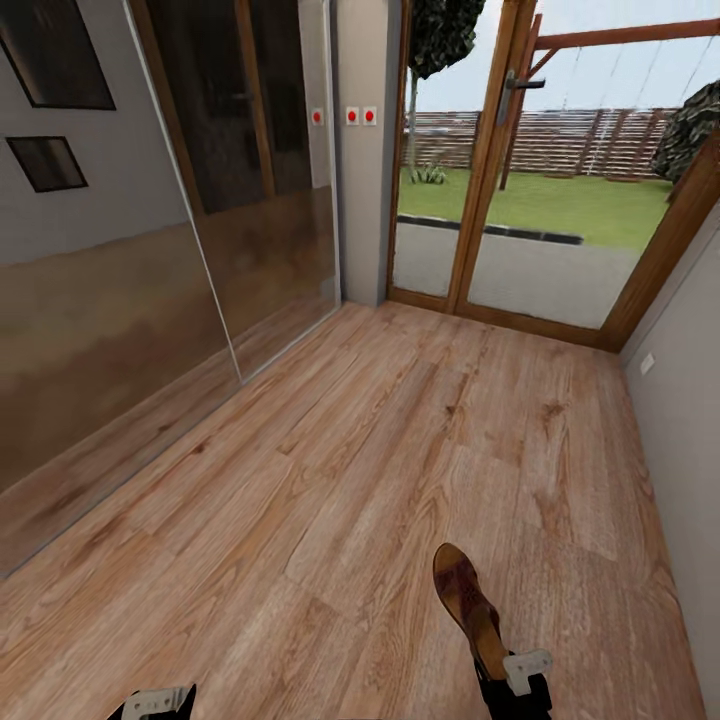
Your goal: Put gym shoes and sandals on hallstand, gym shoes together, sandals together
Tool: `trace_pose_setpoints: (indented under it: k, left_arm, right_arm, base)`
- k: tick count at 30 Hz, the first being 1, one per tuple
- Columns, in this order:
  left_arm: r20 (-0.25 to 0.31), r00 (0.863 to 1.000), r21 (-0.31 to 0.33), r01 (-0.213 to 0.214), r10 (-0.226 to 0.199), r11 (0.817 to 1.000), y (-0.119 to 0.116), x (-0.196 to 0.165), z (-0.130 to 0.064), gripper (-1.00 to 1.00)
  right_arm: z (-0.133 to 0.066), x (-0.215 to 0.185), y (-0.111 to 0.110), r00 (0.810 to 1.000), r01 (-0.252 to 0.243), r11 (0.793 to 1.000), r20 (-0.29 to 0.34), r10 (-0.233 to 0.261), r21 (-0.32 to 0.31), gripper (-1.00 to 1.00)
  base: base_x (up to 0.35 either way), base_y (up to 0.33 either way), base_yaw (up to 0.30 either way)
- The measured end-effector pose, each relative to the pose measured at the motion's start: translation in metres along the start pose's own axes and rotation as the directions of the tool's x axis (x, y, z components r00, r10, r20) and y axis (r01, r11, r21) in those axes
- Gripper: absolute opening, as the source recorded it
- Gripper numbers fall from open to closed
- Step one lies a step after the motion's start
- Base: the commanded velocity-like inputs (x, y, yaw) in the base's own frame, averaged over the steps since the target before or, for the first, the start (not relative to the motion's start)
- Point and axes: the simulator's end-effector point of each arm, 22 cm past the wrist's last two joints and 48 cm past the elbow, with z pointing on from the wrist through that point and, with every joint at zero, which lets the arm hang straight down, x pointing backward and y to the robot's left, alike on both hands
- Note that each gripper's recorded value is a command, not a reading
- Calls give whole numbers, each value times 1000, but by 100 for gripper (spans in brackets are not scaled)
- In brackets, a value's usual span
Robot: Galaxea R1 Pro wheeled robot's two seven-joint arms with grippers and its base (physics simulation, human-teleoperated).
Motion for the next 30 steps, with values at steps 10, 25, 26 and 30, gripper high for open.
trace_pose_setpoints:
  k: [10, 25, 26, 30]
  left_arm:
    - [16, 1000, 1, 3, -3, 1000, -1, -17, -6, 100]
    - [41, 999, -3, 11, -11, 1000, 1, -27, -7, 100]
    - [42, 999, -4, 11, -11, 1000, 1, -28, -7, 100]
    - [46, 999, -3, 12, -12, 1000, 1, -30, -7, 100]
  right_arm:
    - [-6, -17, -2, 1000, 0, 1000, 14, 0, 1, -100]
    - [-7, -28, -3, 999, 1, 1000, 36, -2, 5, -100]
    - [-7, -28, -4, 999, 2, 1000, 37, -2, 5, -100]
    - [-7, -30, -4, 999, 0, 1000, 41, 0, 6, -100]
  base:
    - [0, 0, 0]
    - [7, 0, 0]
    - [85, 0, 0]
    - [112, 0, 0]
